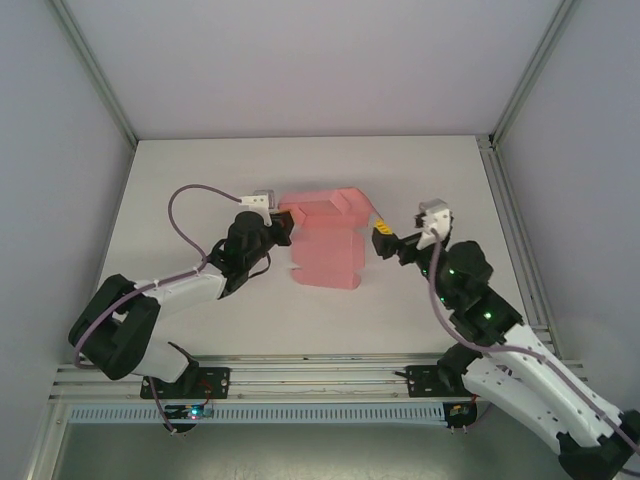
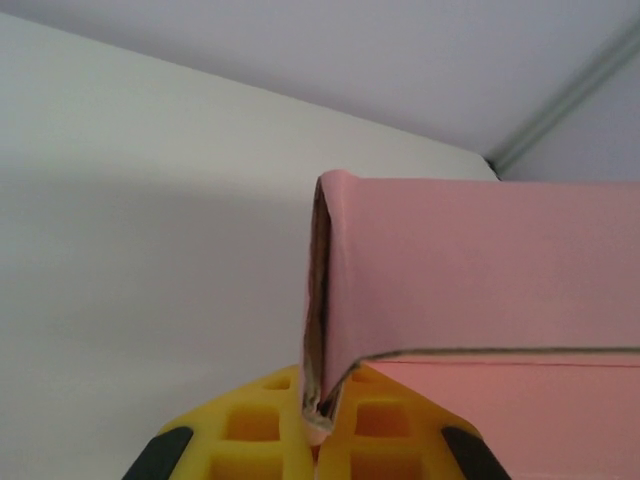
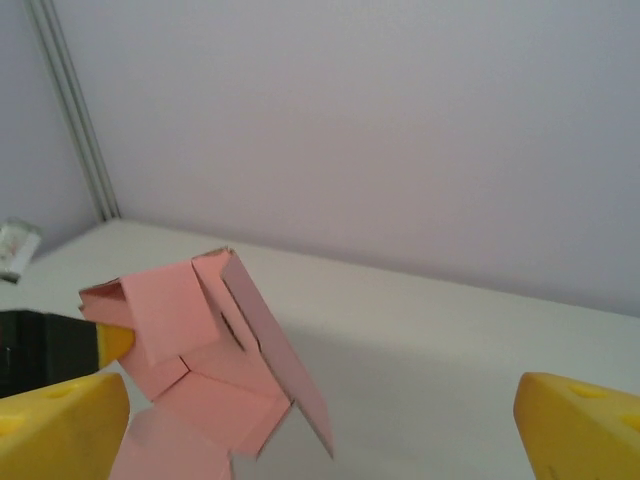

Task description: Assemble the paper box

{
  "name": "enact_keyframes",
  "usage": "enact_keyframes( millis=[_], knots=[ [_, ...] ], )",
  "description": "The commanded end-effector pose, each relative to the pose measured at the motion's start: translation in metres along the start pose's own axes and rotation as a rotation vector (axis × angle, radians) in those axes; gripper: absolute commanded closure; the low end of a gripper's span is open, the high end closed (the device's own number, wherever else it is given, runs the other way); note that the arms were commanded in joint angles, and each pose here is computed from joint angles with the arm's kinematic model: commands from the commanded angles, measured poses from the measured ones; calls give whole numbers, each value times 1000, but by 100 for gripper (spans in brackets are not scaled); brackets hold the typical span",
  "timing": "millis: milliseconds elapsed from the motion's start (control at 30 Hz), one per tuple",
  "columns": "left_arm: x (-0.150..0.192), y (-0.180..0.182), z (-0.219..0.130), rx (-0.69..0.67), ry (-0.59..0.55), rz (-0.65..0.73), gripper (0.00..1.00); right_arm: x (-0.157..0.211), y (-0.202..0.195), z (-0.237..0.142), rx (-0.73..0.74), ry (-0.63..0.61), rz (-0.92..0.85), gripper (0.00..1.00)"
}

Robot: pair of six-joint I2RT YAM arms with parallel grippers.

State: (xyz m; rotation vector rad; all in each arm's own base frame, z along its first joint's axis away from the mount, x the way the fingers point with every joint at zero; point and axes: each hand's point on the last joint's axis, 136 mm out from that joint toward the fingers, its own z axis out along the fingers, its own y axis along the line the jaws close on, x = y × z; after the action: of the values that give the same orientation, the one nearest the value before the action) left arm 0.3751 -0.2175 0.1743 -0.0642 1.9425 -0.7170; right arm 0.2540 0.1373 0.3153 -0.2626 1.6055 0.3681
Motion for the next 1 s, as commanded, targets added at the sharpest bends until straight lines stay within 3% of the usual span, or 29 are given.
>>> enact_keyframes(
  millis=[0,167,333,667,967],
  knots=[
    [-27,10,-10,-108,-83,-108,100,29,-9,-6,35,67,76,2],
    [-27,-6,-15,-31,-52,-99,100,51,-20,6,117,162,15,2],
    [-20,-15,-14,23,-16,-32,100,48,-31,28,209,184,-58,2],
    [-1,-39,-9,189,41,74,100,44,-24,58,187,225,-140,2],
    [0,-53,-10,284,26,74,100,62,-7,76,117,270,-158,2]
  ],
)
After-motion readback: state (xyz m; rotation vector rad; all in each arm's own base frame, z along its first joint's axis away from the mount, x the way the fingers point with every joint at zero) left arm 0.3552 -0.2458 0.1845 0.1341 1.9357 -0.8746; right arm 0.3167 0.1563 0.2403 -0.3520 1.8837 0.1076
